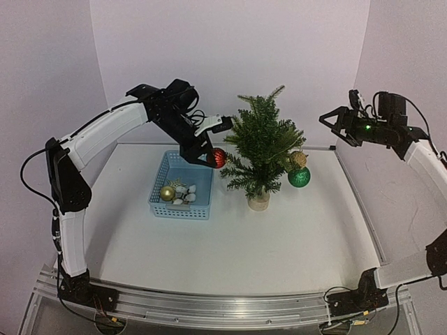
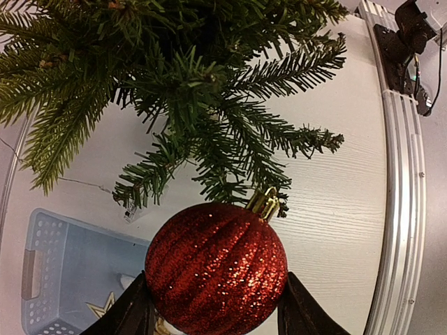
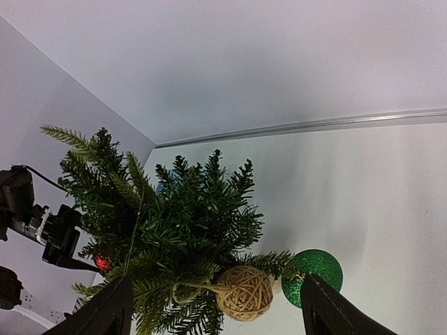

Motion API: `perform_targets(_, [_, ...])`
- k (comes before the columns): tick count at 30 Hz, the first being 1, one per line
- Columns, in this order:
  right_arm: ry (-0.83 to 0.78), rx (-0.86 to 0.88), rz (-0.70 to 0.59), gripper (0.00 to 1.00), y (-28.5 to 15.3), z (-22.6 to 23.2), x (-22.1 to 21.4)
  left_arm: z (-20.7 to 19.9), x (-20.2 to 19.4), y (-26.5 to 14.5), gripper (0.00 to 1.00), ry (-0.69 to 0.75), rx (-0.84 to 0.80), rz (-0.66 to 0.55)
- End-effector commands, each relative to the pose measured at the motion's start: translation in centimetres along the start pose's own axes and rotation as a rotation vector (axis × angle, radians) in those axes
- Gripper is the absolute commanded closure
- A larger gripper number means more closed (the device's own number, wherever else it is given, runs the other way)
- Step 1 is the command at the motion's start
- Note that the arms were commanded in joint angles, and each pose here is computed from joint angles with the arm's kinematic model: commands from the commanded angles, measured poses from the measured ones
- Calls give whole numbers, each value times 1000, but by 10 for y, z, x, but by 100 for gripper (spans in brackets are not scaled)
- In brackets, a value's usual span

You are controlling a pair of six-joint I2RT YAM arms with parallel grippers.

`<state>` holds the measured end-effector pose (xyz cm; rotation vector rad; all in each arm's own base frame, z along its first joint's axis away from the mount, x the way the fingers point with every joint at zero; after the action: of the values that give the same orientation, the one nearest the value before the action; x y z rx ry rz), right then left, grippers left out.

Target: Decorate the small christmas tree

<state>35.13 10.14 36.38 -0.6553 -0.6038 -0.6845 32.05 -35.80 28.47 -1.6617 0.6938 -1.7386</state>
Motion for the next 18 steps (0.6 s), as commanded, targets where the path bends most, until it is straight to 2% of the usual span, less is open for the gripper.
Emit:
perform_targets(1, [-29, 22, -42, 18, -12, 10, 5, 7, 12, -13, 52, 21, 57, -58])
perform_targets(11, [-25, 23, -42, 18, -12, 11, 4, 12, 56, -57, 53, 74, 122, -208])
perform_targets(18, [-26, 29, -40, 18, -10, 12, 7, 29, 85, -78, 53, 82, 227, -301])
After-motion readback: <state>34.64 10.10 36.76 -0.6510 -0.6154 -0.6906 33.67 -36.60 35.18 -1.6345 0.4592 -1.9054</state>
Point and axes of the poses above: each gripper's point midway between its finger pads, its own y axis out along the fingers, its own z axis along the line the jaws close on, x = y × z, the point moved 3 cm from there along -y, back along the fingers, and after that the axes turned 5 degrees about y, right-handed, at the moved point
